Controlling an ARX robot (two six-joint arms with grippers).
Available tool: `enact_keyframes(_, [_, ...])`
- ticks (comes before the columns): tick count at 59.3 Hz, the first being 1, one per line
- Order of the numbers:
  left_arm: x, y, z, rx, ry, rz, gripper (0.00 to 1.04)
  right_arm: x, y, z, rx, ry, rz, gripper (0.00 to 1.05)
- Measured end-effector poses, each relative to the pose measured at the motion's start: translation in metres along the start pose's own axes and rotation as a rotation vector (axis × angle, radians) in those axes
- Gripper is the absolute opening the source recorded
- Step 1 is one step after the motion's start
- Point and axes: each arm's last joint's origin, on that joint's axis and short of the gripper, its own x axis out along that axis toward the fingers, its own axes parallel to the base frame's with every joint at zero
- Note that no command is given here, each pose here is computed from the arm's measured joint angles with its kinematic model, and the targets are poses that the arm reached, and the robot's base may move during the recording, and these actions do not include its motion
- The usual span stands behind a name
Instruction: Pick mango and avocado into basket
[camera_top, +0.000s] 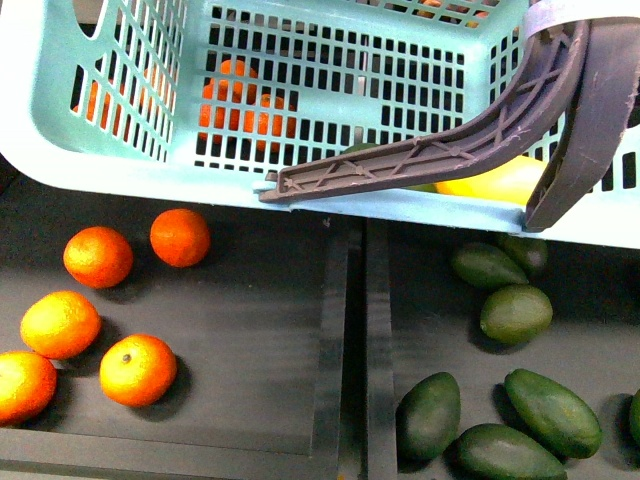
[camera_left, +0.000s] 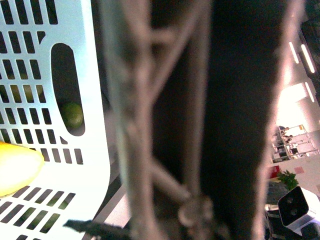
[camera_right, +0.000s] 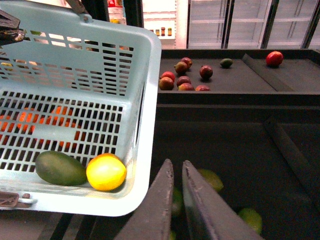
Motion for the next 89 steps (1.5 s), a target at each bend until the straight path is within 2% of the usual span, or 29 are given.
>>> enact_keyframes(2, [0.0, 0.0, 0.0, -0.001, 0.0, 0.0, 0.07, 0.0, 0.0, 0.0, 0.0, 0.0, 0.0, 0.24])
enact_keyframes(9, [0.0, 0.0, 0.0, -0.001, 0.0, 0.0, 0.07, 0.0, 0.0, 0.0, 0.0, 0.0, 0.0, 0.49])
enact_keyframes(29, [0.0043, -0.0036, -0.0027, 0.006, 0.015, -0.015, 0.07, -0.0001, -0.0001, 0.0, 0.0, 0.0, -0.004, 0.97])
enact_keyframes(89, [0.0011, -0.0009, -0.0007, -0.002, 0.004, -0.004, 0.07, -0.0002, 0.0, -0.0001, 0.0, 0.0, 0.0, 0.96])
